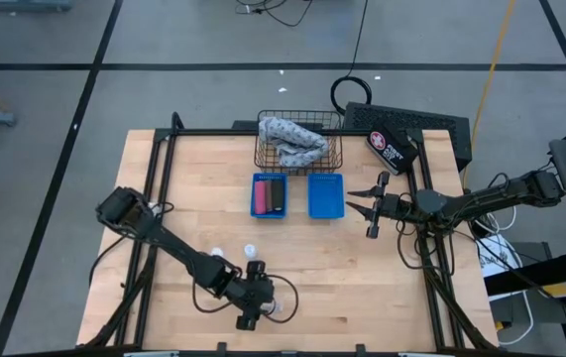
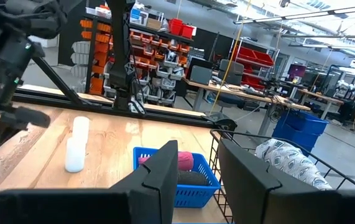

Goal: Pick & Place Medicine items
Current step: Put the bottom white pill bottle into the right blue bin

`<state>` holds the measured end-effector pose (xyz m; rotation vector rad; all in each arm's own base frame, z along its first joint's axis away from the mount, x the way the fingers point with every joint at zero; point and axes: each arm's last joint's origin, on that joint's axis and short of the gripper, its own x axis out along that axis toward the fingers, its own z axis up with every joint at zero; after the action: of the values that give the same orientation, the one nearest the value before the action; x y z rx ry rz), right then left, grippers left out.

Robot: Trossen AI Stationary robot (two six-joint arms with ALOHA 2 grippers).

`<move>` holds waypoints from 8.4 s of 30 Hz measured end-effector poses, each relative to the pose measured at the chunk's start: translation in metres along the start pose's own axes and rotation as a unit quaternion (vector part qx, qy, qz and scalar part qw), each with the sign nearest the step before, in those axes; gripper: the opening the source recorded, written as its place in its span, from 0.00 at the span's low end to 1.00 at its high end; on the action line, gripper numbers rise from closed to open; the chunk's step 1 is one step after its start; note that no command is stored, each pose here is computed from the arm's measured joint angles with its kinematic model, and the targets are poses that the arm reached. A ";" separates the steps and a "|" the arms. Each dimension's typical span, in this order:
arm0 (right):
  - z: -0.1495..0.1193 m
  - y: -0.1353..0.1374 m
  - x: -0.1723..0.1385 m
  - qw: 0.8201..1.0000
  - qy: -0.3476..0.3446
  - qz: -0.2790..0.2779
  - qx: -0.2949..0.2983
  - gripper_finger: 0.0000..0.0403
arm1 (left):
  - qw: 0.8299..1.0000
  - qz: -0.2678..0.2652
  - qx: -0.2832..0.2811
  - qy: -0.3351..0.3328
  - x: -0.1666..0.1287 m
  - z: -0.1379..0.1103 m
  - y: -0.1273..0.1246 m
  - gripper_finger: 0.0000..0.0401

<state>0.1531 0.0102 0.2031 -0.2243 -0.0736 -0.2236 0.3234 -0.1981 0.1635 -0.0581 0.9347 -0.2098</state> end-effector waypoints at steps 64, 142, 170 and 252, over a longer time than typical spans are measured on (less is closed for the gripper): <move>0.000 0.000 0.000 1.000 0.000 0.000 0.001 0.26 | 0.996 0.030 -0.039 -0.078 0.049 0.011 0.032 0.73; -0.056 0.205 0.050 0.894 0.375 0.244 -0.006 0.43 | 0.965 0.160 -0.143 -0.152 0.058 0.036 0.136 0.69; 0.011 0.098 0.015 0.975 0.220 -0.005 0.037 0.34 | 0.875 0.001 -0.025 -0.483 -0.018 0.049 0.176 0.60; 0.007 0.052 0.061 0.994 0.104 -0.001 0.030 0.68 | 0.931 0.079 0.016 -0.357 -0.027 0.066 0.170 0.36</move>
<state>0.2242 0.0479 0.2046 -0.1394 0.1264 -0.2462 0.3871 -0.0291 0.2009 -0.0239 0.2045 -0.0423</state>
